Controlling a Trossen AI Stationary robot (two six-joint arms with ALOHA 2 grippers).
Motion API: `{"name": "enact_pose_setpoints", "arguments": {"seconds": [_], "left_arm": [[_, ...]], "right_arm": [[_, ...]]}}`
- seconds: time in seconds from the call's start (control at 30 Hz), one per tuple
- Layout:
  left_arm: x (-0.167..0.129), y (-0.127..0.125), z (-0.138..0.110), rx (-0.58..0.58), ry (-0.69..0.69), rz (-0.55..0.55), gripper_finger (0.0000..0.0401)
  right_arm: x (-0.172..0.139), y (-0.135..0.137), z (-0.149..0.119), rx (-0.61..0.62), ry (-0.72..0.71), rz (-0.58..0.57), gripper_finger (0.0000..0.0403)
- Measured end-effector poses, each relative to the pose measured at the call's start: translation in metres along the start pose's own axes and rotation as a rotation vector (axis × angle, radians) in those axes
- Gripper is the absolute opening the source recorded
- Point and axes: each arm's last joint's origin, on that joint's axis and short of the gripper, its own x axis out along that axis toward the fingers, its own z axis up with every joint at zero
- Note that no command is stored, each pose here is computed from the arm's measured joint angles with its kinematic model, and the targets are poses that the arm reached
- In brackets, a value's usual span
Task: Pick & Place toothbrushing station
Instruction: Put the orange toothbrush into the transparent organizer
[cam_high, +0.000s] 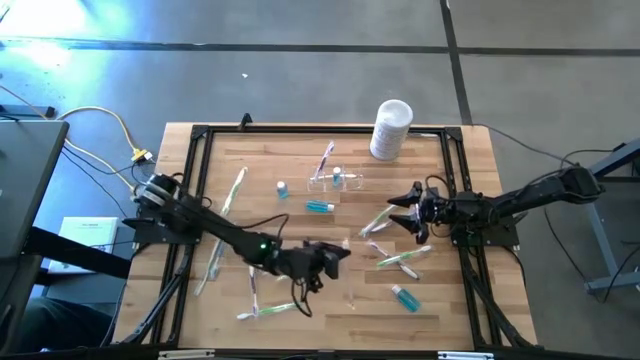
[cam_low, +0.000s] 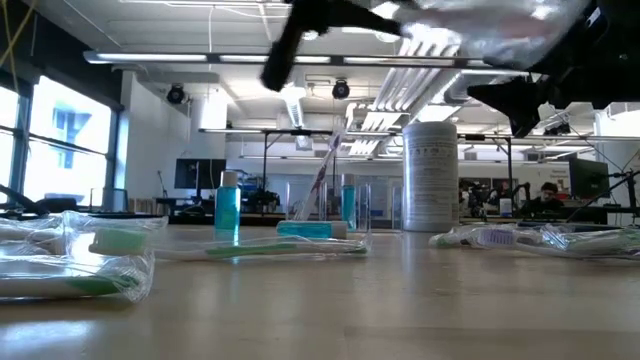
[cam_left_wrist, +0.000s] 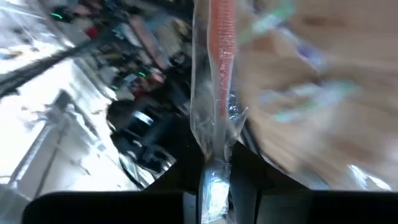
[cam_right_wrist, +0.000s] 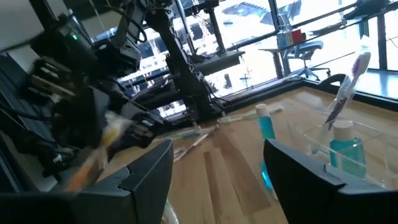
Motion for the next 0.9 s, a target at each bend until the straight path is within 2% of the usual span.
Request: {"name": "enact_pose_setpoints", "arguments": {"seconds": [0.3, 0.53, 0.7, 0.9], "left_arm": [[0.021, -0.003, -0.004, 0.001, -0.022, -0.006, 0.0038], [0.023, -0.007, 0.000, 0.018, -0.019, -0.014, 0.0038], [0.024, -0.008, 0.000, 0.019, -0.005, -0.022, 0.0038], [0.023, -0.009, -0.001, 0.022, 0.012, -0.033, 0.0038]], "right_arm": [[0.019, 0.005, -0.002, -0.040, 0.035, 0.011, 0.0243], [0.044, 0.012, -0.002, -0.058, 0.071, 0.033, 0.0243], [0.067, 0.016, -0.002, -0.059, 0.094, -0.011, 0.0243], [0.089, 0.023, -0.007, -0.092, 0.157, 0.075, 0.0243]]}}
